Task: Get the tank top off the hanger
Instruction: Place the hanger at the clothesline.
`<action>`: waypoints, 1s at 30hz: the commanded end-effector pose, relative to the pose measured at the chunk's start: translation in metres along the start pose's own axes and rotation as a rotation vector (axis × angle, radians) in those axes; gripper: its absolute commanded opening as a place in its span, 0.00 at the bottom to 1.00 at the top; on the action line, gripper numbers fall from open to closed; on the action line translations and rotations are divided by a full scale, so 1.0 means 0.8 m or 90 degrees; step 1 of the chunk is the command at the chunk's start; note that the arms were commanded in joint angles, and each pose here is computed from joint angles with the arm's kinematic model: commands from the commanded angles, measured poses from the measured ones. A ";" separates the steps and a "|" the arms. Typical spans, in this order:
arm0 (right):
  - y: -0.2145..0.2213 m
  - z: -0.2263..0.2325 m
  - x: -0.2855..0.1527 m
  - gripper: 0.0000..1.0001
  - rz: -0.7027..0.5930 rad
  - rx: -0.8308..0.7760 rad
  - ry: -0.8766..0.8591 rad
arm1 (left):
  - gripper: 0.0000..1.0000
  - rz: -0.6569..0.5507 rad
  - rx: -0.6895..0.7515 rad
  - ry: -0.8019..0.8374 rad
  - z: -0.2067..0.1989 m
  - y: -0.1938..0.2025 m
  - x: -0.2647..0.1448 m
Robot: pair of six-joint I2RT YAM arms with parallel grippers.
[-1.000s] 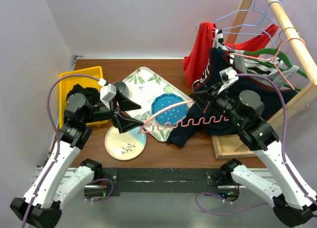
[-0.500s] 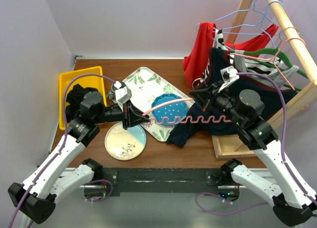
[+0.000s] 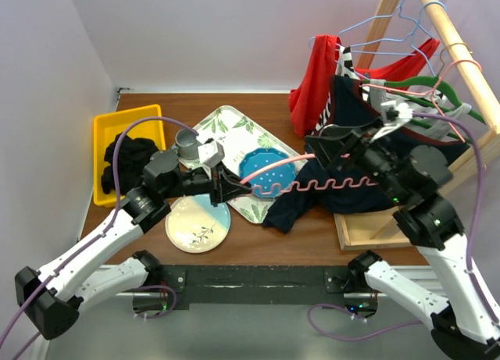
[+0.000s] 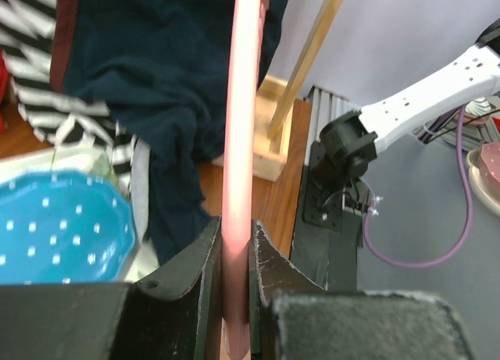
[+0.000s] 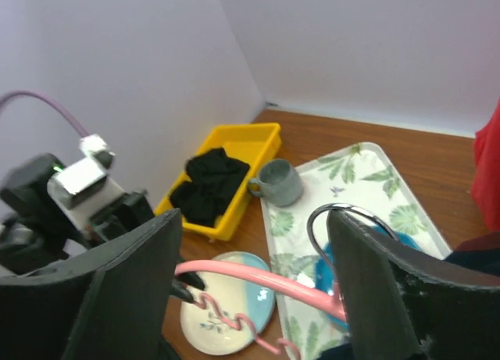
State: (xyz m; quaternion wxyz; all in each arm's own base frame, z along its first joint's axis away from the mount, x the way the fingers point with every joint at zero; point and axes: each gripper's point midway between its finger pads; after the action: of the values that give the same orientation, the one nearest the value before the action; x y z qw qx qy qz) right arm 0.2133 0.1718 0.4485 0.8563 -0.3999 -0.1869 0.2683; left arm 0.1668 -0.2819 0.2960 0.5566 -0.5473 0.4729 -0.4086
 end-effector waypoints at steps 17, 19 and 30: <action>-0.158 0.173 -0.116 0.99 -0.186 0.006 -0.234 | 0.00 -0.157 0.110 0.085 -0.027 -0.164 0.136; -0.155 0.171 -0.115 0.99 -0.181 0.004 -0.233 | 0.00 -0.177 0.118 0.088 -0.027 -0.180 0.147; -0.103 0.165 -0.102 0.98 -0.097 -0.019 -0.277 | 0.00 -0.232 0.129 0.119 -0.032 -0.222 0.178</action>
State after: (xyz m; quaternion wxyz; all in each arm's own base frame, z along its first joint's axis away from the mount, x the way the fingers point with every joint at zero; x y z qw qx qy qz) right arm 0.1095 0.1449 0.5914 0.8241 -0.3269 -0.3884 0.2511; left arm 0.1912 -0.4408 0.3937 0.5060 -0.5171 0.4434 -0.5291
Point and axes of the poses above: each gripper's point midway between its finger pads, its own x axis out along the fingers, its own z axis along the line the jaws close on, y = z × x, and after that the axes turned 14 degrees about x, right-handed
